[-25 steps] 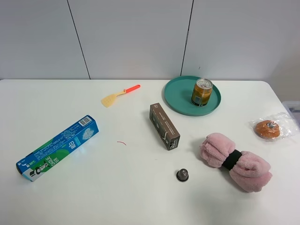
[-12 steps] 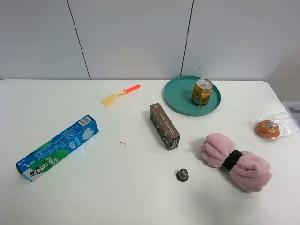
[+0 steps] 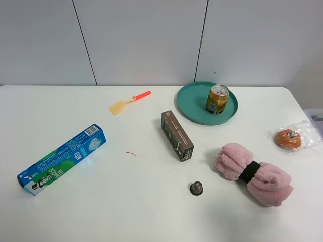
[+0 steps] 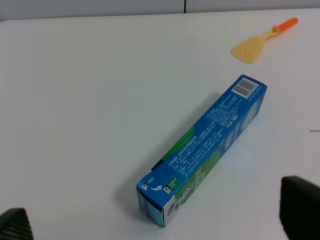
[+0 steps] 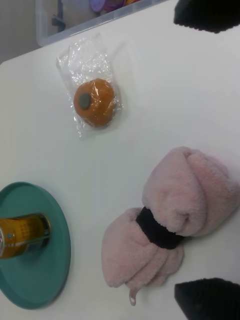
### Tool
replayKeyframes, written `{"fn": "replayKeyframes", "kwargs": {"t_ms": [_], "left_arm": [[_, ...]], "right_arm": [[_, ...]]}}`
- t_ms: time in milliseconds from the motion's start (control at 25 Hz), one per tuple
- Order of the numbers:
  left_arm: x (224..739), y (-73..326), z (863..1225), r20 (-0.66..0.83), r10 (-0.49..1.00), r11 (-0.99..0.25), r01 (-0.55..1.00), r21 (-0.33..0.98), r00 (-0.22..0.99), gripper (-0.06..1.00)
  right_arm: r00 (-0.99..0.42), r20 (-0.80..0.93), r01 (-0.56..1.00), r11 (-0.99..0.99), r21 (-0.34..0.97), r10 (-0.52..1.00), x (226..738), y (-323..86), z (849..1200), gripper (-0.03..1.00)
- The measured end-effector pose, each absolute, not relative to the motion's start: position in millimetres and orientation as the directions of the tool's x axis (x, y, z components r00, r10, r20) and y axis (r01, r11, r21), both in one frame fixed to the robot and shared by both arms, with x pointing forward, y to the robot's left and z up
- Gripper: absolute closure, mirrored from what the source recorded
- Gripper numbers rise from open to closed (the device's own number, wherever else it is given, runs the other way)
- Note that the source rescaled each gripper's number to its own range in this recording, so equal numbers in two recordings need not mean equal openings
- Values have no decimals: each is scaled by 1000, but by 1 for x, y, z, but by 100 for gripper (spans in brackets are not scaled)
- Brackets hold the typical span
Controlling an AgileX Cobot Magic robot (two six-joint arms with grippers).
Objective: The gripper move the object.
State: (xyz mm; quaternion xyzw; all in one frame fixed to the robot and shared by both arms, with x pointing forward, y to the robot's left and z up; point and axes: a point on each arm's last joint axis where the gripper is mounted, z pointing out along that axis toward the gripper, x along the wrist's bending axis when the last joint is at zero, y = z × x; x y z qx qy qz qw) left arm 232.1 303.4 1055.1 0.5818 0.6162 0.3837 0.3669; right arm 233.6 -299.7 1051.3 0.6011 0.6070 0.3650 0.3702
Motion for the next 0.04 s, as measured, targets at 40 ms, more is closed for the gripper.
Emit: {"fn": "replayKeyframes", "kwargs": {"t_ms": [40], "left_arm": [[232,303,1055,-6,999,29,435,900,-54,-6]], "right_arm": [[-3,-11,459,11,888,1000,234,-300,1051,-3]]}}
